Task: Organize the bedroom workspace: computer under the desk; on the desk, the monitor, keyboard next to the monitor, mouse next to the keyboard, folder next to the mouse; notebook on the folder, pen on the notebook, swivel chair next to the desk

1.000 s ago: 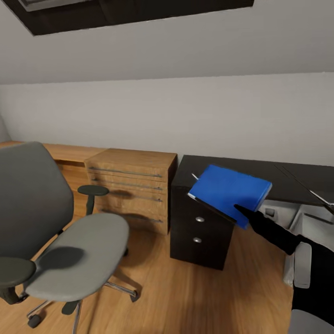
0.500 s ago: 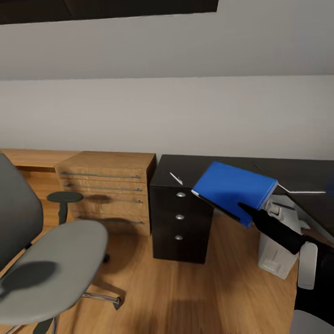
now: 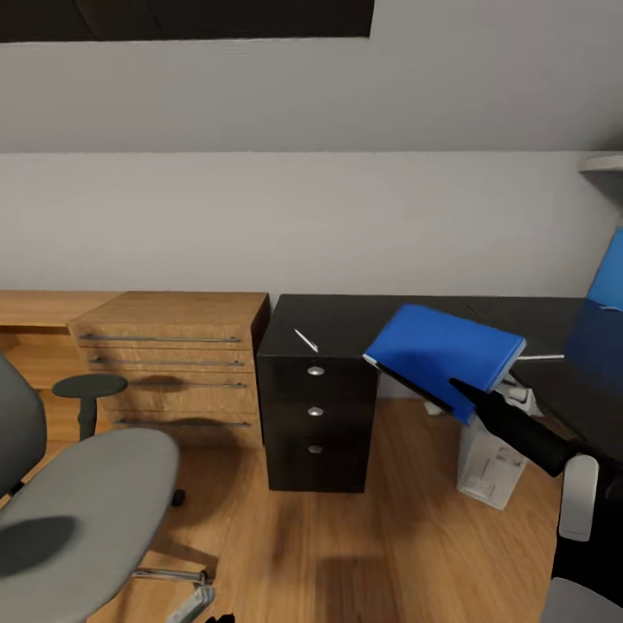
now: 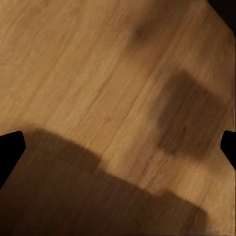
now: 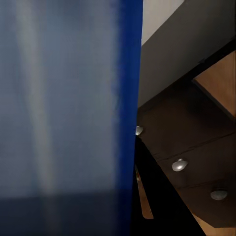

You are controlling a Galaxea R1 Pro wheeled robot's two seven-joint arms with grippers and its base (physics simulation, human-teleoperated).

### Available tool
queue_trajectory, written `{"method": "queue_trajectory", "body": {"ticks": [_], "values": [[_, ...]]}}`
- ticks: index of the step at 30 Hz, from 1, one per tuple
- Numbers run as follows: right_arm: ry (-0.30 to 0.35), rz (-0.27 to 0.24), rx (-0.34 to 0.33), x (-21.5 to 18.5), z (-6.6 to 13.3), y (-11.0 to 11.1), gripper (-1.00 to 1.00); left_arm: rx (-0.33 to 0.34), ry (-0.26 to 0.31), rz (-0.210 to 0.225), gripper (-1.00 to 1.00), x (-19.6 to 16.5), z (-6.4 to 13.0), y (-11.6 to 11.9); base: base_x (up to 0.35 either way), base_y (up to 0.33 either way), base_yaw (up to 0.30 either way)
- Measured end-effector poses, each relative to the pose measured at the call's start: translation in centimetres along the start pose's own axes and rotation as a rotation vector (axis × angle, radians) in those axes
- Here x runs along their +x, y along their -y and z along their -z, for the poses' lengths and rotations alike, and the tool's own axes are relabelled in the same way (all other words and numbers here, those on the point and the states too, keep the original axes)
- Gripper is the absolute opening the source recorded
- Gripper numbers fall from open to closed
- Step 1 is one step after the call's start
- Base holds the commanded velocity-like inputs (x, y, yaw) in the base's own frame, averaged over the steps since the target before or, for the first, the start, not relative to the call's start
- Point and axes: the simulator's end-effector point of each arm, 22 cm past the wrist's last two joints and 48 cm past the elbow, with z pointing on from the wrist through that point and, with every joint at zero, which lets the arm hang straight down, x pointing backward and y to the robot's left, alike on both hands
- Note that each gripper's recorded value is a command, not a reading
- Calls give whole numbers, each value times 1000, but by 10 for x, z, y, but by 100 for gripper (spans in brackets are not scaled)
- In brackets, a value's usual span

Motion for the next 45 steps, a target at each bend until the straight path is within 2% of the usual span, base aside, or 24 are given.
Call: {"method": "queue_trajectory", "body": {"ticks": [4,5,7,11,16,17,21,23,25,26,29,30,32,36,38,40,45], "values": [[3,-3,59,-8,-3,7,-100,29,-12,-14,100,-20,1,31,0,0,-11],[4,-3,100,-9,-3,14,-100,44,-16,-18,100,-27,0,46,0,0,-5],[8,-10,128,-14,-4,17,-100,65,-23,-19,100,-35,0,68,0,0,-3],[12,-18,145,-20,-6,15,-100,89,-23,-17,100,-47,2,94,0,0,-1],[18,-21,147,-30,-6,8,-100,96,-18,-16,100,-54,8,107,0,0,-31],[36,-36,103,-35,-7,-4,-100,102,-20,-23,100,-54,10,110,0,0,-178],[44,-82,85,-31,-15,-14,-100,107,-24,-28,100,-55,16,117,0,0,-256],[80,-106,112,-26,-25,-14,-100,108,-25,-26,100,-57,20,118,0,0,-282],[152,-109,169,-31,-29,-6,-100,108,-23,-23,100,-60,23,120,0,0,-288],[207,-113,211,-38,-31,6,-100,107,-18,-21,100,-61,24,121,0,0,-291],[355,-184,280,-55,-33,31,-100,96,-7,-12,100,-64,26,118,0,0,-292],[427,-193,320,-56,-43,38,-100,91,-4,-8,100,-64,27,117,0,0,-293],[509,-182,358,-61,-51,38,-100,88,-1,-3,100,-66,30,117,0,0,-291],[559,-176,384,-65,-52,35,-100,86,2,2,100,-71,36,119,0,0,-277],[559,-181,390,-64,-54,34,-100,85,5,4,100,-74,40,120,0,0,-254],[553,-194,411,-55,-60,40,-100,85,8,5,100,-77,43,121,0,0,-241],[614,-190,455,-47,-70,45,-100,78,20,22,100,-85,52,120,0,0,-229]]}}
